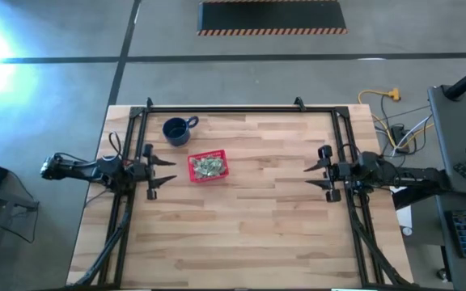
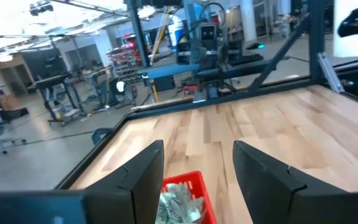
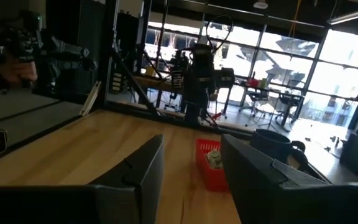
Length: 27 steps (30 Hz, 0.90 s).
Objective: Pick and place items into bin
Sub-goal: Return to Home Position
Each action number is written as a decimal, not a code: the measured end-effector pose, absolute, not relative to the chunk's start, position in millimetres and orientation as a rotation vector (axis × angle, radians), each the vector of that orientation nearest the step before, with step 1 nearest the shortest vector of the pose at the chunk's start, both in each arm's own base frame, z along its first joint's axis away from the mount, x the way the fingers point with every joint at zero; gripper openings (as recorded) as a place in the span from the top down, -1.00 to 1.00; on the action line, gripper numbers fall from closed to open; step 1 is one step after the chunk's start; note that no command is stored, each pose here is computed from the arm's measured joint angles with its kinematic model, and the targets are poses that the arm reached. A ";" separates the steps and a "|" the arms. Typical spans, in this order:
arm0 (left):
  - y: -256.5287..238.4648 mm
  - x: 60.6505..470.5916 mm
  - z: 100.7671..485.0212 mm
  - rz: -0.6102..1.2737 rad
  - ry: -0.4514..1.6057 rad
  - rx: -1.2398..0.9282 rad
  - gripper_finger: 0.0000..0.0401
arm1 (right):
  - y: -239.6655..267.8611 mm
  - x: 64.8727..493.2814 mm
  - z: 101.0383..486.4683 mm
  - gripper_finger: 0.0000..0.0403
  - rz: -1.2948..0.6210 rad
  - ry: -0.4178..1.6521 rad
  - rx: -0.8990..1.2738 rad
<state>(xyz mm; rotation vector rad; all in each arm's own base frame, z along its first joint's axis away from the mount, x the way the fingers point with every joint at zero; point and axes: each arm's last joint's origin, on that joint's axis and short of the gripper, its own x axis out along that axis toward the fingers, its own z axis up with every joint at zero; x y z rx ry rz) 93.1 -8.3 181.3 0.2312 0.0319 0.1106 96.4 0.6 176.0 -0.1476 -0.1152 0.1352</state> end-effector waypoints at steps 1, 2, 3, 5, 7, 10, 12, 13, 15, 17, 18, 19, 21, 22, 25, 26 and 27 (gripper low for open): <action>-8.5 93.4 180.3 0.105 0.034 0.232 0.12 | 0.6 96.3 175.5 0.25 0.136 -0.111 -0.147; -8.7 93.7 178.4 0.100 0.040 0.233 0.12 | 0.6 96.3 175.4 0.25 0.136 -0.110 -0.147; -8.9 94.2 176.1 0.096 0.046 0.233 0.12 | 0.7 96.3 175.3 0.25 0.138 -0.109 -0.147; -9.2 95.1 172.7 0.091 0.046 0.231 0.12 | 1.1 96.2 175.3 0.24 0.153 -0.110 -0.146; -9.5 95.9 171.8 0.087 0.024 0.227 0.12 | 1.3 96.2 174.9 0.25 0.161 -0.105 -0.139; -9.7 96.1 171.7 0.083 0.019 0.236 0.12 | 1.3 96.2 174.6 0.26 0.161 -0.103 -0.138; -10.1 96.2 171.5 0.068 0.018 0.245 0.12 | 1.3 96.3 174.1 0.27 0.163 -0.097 -0.135; -10.6 96.2 171.5 0.050 0.017 0.248 0.12 | 1.6 96.3 173.1 0.27 0.172 -0.086 -0.133; -12.0 96.4 170.7 0.002 0.014 0.249 0.12 | 2.6 96.3 171.1 0.28 0.210 -0.068 -0.126; -13.2 96.8 169.3 -0.034 0.005 0.249 0.12 | 3.6 96.1 171.1 0.27 0.244 -0.070 -0.121; -13.6 97.3 168.5 -0.044 -0.010 0.255 0.12 | 3.8 96.0 171.3 0.27 0.253 -0.072 -0.122; -13.8 97.8 167.1 -0.047 -0.022 0.268 0.12 | 3.9 95.9 171.5 0.26 0.256 -0.073 -0.123; -12.4 97.9 168.6 -0.028 -0.032 0.285 0.12 | 3.8 95.9 172.3 0.26 0.254 -0.083 -0.125; -11.4 98.0 169.4 -0.015 -0.039 0.287 0.12 | 3.8 95.8 172.9 0.27 0.252 -0.090 -0.129; -8.1 98.4 168.8 0.018 -0.029 0.284 0.12 | 2.9 96.0 172.9 0.28 0.222 -0.087 -0.131; -6.8 98.5 168.7 0.031 -0.026 0.275 0.12 | 2.2 96.2 172.5 0.29 0.201 -0.082 -0.127; -5.3 98.6 168.5 0.045 -0.022 0.267 0.12 | 1.8 96.3 172.2 0.29 0.187 -0.078 -0.123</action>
